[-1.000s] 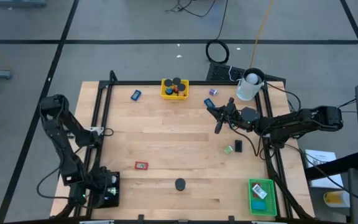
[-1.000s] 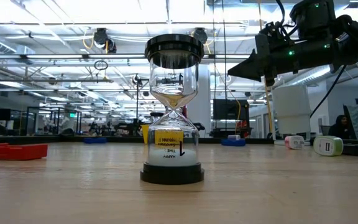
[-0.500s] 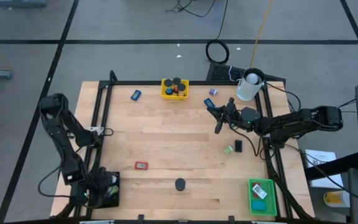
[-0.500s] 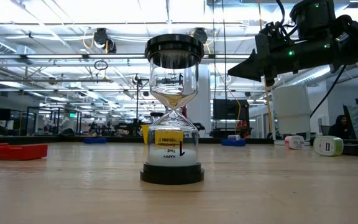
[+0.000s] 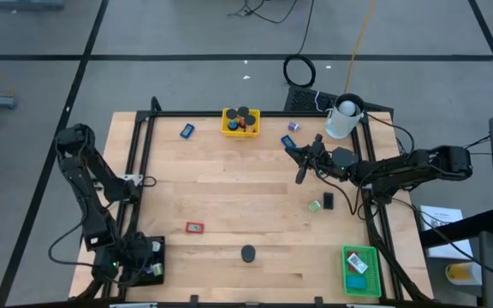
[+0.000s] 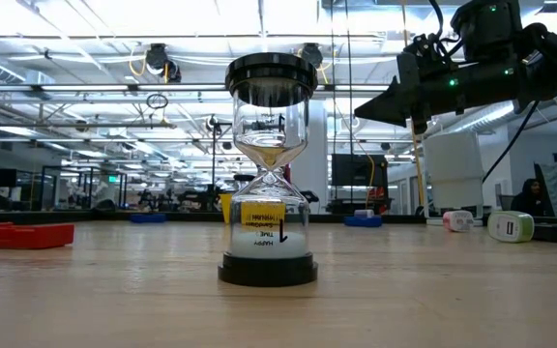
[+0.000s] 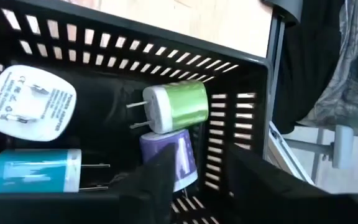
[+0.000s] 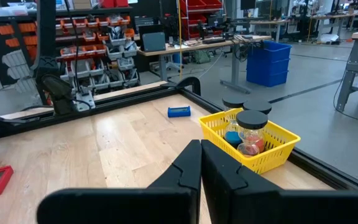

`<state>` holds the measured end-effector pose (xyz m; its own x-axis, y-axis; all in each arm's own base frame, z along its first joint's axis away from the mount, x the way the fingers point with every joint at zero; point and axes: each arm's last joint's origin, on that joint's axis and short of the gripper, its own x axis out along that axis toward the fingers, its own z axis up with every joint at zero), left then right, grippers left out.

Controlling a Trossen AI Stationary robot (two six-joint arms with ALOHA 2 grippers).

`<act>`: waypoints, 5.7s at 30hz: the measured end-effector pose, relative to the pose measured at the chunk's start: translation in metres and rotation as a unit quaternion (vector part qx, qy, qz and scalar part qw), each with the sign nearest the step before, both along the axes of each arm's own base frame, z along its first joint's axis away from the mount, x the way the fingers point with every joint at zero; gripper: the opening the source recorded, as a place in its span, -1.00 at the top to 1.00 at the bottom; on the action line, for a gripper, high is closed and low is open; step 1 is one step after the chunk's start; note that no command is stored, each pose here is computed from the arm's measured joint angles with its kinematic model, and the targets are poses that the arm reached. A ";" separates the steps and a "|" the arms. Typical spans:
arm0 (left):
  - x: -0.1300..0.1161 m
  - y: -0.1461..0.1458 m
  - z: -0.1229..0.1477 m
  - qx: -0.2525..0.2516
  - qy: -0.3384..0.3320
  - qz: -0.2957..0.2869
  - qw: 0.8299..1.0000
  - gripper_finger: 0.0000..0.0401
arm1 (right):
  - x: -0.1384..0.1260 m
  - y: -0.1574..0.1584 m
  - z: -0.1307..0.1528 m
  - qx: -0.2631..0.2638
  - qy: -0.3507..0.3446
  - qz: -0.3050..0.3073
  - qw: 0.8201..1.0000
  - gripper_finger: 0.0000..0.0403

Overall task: Pick & Place Office items
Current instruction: Adjust the purple charger adapter in the black bin, then put the blue digital timer into the green bin

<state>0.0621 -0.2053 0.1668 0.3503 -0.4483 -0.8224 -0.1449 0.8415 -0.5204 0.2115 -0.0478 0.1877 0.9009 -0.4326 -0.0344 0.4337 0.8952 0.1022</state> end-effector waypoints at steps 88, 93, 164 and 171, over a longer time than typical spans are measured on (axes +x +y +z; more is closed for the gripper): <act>0.100 0.259 -0.023 0.323 -0.445 0.221 0.805 0.91 | 0.028 -0.025 0.026 0.094 0.227 -0.148 0.958 0.63; 0.096 0.251 -0.026 0.300 -0.483 0.187 0.801 0.97 | 0.030 -0.046 0.010 0.178 0.265 -0.152 0.935 0.22; 0.099 0.240 -0.028 0.300 -0.480 0.144 0.812 0.79 | 0.058 -0.084 -0.032 0.239 0.319 -0.205 0.894 0.12; 0.099 0.240 -0.028 0.301 -0.480 0.144 0.811 0.79 | 0.059 -0.085 -0.034 0.255 0.302 -0.225 0.891 -0.30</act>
<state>0.1608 0.0350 0.1384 0.9777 0.1480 -0.1487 -0.1520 0.9882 -0.0162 0.2710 -0.1323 0.1540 0.3910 -0.5348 -0.7490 0.8502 0.5215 0.0715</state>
